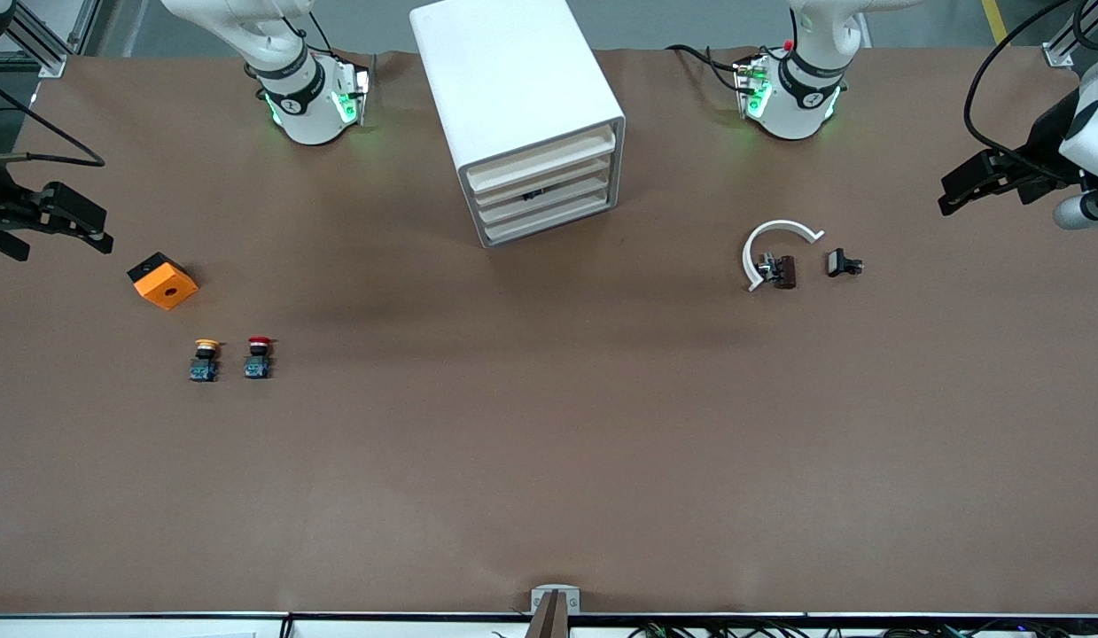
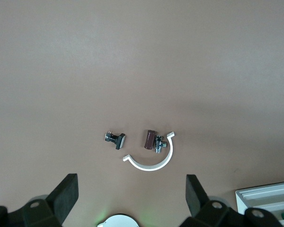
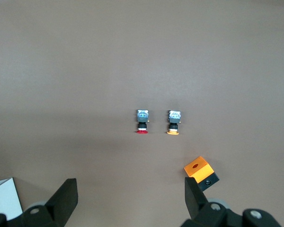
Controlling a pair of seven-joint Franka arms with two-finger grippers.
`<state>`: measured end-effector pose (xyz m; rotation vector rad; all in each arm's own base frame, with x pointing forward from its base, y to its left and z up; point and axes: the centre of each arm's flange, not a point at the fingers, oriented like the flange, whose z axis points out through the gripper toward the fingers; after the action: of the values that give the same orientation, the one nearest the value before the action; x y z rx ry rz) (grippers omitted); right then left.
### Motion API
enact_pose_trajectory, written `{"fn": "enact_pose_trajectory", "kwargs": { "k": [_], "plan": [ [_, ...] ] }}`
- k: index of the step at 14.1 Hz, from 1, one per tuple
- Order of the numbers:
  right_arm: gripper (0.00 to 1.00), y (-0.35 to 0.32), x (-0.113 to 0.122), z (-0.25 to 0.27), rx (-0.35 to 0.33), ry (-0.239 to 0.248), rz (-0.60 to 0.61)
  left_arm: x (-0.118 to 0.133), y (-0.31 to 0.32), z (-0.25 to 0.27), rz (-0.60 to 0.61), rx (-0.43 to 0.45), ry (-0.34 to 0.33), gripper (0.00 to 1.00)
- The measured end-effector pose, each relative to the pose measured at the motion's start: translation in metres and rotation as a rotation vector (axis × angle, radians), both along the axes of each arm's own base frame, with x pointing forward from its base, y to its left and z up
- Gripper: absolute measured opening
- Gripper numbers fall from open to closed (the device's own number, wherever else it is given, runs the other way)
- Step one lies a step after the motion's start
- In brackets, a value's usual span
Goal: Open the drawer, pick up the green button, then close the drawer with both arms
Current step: 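Reach the left gripper toward the white drawer cabinet's drawer handle, then grasp the drawer handle with the left gripper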
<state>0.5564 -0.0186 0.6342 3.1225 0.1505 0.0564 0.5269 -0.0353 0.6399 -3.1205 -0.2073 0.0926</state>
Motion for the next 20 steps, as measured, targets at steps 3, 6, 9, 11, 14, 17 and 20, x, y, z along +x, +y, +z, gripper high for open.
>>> {"fn": "enact_pose_trajectory", "kwargs": {
  "k": [3,6,9,11,14,17,20],
  "plan": [
    [1.00,0.000,0.000,0.001,0.000,-0.003,-0.001,0.000,0.000,0.000,0.000,0.000,0.000,1.00],
    [1.00,-0.001,0.000,0.002,0.000,-0.004,-0.002,0.002,0.000,-0.004,0.000,0.000,0.012,1.00],
    [1.00,-0.001,0.000,0.002,0.000,-0.005,-0.002,0.021,0.000,-0.041,-0.002,-0.005,0.084,1.00],
    [1.00,-0.001,0.000,0.003,0.000,-0.006,-0.002,0.042,-0.008,-0.087,-0.020,-0.013,0.159,1.00],
    [1.00,-0.001,0.000,0.003,0.000,-0.008,-0.002,0.078,-0.042,-0.163,-0.017,-0.030,0.238,1.00],
    [1.00,-0.002,0.000,0.005,0.000,-0.014,-0.003,0.093,-0.092,-0.219,0.143,-0.019,0.307,1.00],
    [1.00,-0.002,0.000,0.007,0.000,-0.017,-0.003,0.091,-0.147,-0.264,0.336,-0.015,0.377,1.00]
  ]
}}
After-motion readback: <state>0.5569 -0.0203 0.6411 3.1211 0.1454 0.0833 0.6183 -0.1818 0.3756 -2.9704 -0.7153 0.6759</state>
